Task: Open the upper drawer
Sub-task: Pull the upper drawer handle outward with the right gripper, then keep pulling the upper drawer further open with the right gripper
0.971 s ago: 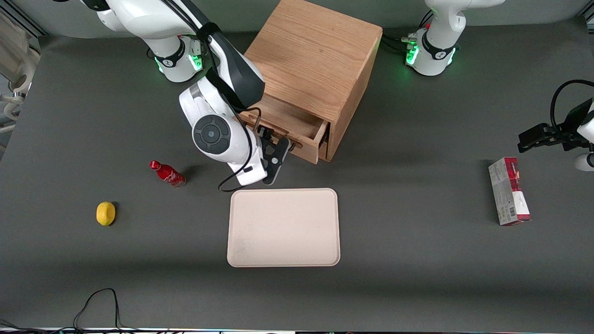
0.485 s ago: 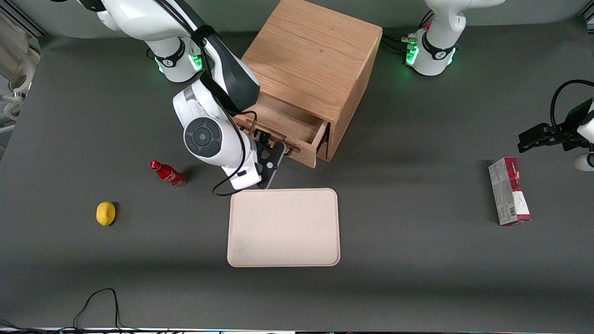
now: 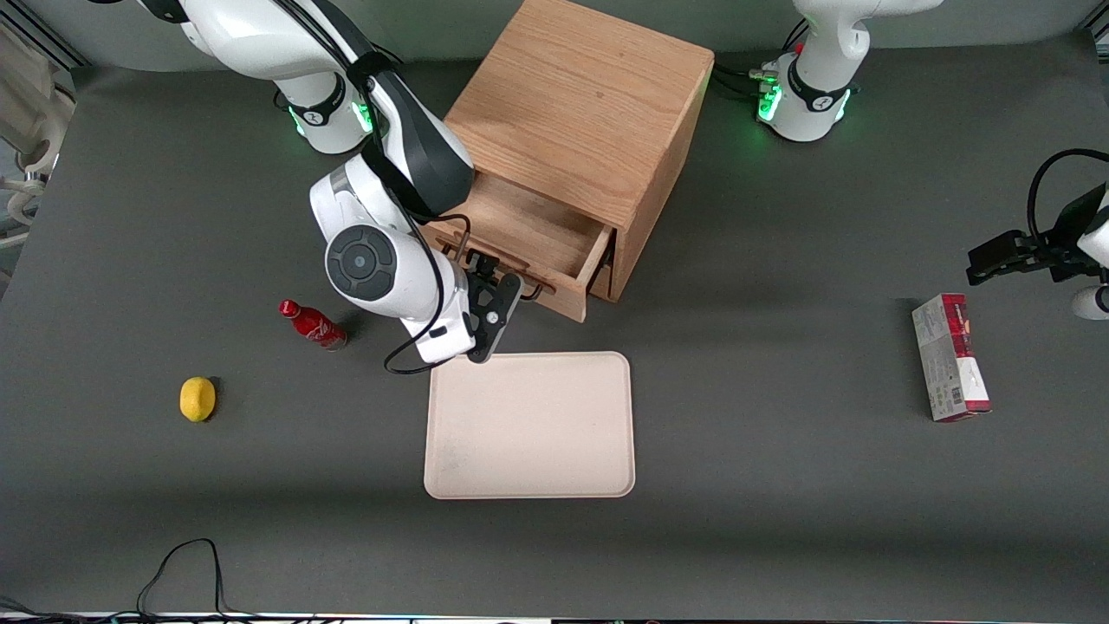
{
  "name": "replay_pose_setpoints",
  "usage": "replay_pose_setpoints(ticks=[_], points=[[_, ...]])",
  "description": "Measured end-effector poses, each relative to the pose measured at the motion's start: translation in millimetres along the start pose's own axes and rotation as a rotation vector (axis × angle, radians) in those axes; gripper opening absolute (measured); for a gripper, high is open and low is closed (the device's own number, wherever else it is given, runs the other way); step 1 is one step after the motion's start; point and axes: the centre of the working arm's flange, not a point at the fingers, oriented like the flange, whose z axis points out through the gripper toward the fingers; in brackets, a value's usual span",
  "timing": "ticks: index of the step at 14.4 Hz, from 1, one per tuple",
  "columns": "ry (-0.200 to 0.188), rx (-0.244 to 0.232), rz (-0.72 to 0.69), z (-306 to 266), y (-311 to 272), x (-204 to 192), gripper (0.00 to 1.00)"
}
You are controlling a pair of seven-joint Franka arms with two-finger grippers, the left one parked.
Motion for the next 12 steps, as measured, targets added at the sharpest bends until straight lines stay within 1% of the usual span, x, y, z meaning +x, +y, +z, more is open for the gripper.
replay_pose_setpoints(ticks=[12], points=[[0.018, -0.002, 0.006, -5.2, 24.0, -7.4, 1.0]])
